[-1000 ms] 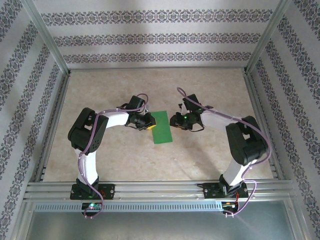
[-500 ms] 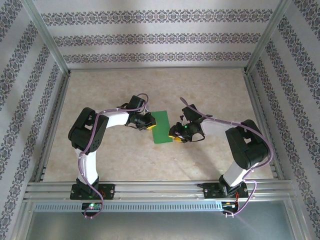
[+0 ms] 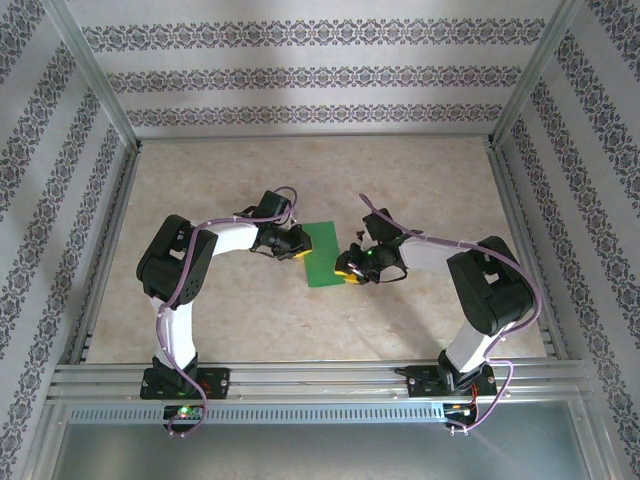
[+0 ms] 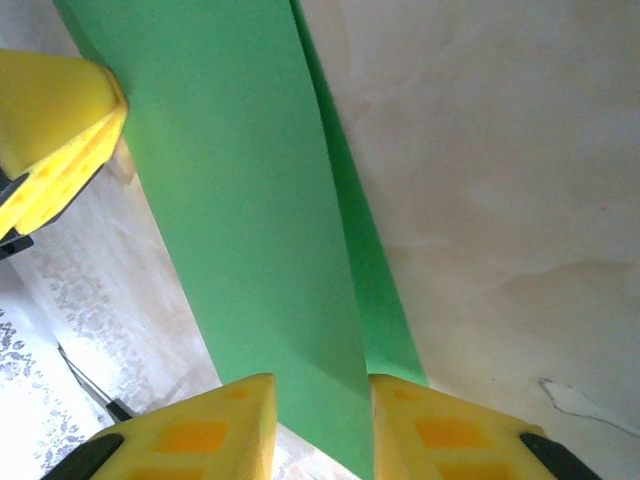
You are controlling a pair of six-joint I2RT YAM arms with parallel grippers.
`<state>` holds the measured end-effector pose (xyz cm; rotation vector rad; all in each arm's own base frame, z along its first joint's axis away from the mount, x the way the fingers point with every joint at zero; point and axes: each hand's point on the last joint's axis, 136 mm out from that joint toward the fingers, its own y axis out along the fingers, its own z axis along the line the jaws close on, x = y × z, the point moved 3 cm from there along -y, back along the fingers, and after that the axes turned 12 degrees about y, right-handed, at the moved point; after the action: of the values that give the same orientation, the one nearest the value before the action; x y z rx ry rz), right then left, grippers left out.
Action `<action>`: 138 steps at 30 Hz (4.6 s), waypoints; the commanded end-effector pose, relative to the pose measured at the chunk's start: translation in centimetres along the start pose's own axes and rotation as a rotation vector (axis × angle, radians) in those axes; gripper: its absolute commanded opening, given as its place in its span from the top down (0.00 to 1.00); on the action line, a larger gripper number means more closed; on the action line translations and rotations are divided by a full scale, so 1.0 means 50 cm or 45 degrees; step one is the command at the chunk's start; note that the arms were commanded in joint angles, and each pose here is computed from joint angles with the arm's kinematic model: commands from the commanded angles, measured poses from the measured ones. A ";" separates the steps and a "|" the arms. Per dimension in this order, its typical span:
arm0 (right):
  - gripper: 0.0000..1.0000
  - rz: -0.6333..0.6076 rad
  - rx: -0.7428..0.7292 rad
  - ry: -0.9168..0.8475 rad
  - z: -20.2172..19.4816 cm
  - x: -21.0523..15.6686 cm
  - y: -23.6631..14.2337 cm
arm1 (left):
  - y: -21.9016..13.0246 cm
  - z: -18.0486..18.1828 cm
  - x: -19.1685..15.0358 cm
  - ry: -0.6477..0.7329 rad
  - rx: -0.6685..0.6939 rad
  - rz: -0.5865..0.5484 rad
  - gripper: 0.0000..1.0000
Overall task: Fold a paper plane with a square sheet of paper (pick it up from the middle)
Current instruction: Fold the triangle a second time at the center of the table.
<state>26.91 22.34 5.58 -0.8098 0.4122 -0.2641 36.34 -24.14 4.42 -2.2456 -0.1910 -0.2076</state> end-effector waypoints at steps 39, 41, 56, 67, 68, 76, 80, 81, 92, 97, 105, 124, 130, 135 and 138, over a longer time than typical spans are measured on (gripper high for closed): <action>0.99 0.024 0.092 -0.131 0.100 -0.003 0.006 | 0.020 0.030 0.003 0.094 0.143 0.079 0.85; 0.99 0.024 0.097 -0.139 0.108 0.002 0.015 | 0.020 0.030 0.002 0.093 0.145 0.082 0.85; 0.99 -0.023 0.077 -0.128 0.120 0.039 0.081 | 0.019 0.036 -0.001 0.085 0.165 0.089 0.86; 0.98 -0.020 0.052 -0.118 0.110 0.047 0.107 | 0.020 0.038 -0.003 0.078 0.163 0.090 0.86; 0.98 -0.021 0.048 -0.116 0.107 0.048 0.108 | 0.020 0.036 -0.003 0.081 0.161 0.092 0.86; 0.98 -0.025 0.023 -0.111 0.097 0.050 0.115 | 0.019 0.038 -0.004 0.078 0.165 0.094 0.86; 0.98 -0.041 0.011 -0.101 0.092 0.054 0.115 | 0.017 0.038 -0.004 0.077 0.167 0.091 0.86; 0.98 -0.045 0.011 -0.102 0.093 0.054 0.115 | 0.018 0.037 -0.004 0.078 0.169 0.090 0.86; 0.91 -0.061 -0.052 -0.074 0.069 0.056 0.118 | -0.014 0.026 0.013 0.075 0.180 0.041 0.86; 0.78 -0.069 -0.074 -0.063 0.060 0.057 0.118 | -0.090 0.036 0.049 -0.006 0.203 -0.119 0.83; 0.62 -0.067 -0.074 -0.065 0.057 0.056 0.119 | -0.154 0.027 0.039 -0.036 0.167 -0.216 0.80; 0.89 -0.079 -0.172 -0.058 -0.006 0.060 0.120 | -0.099 -0.064 -0.032 0.024 -0.040 -0.101 0.86; 0.99 -0.073 -0.220 -0.043 -0.022 0.060 0.121 | -0.055 -0.078 -0.047 0.041 -0.030 -0.037 0.89; 1.00 -0.065 -0.231 -0.034 -0.023 0.059 0.123 | -0.036 -0.064 -0.047 0.070 0.050 0.020 0.94; 1.00 -0.063 -0.230 -0.035 -0.020 0.059 0.122 | -0.029 -0.057 -0.048 0.078 0.081 0.047 0.96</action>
<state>31.69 27.52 3.61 -0.8153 0.2819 -0.2614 33.46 -25.43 6.61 -2.2067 -0.1597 -0.2287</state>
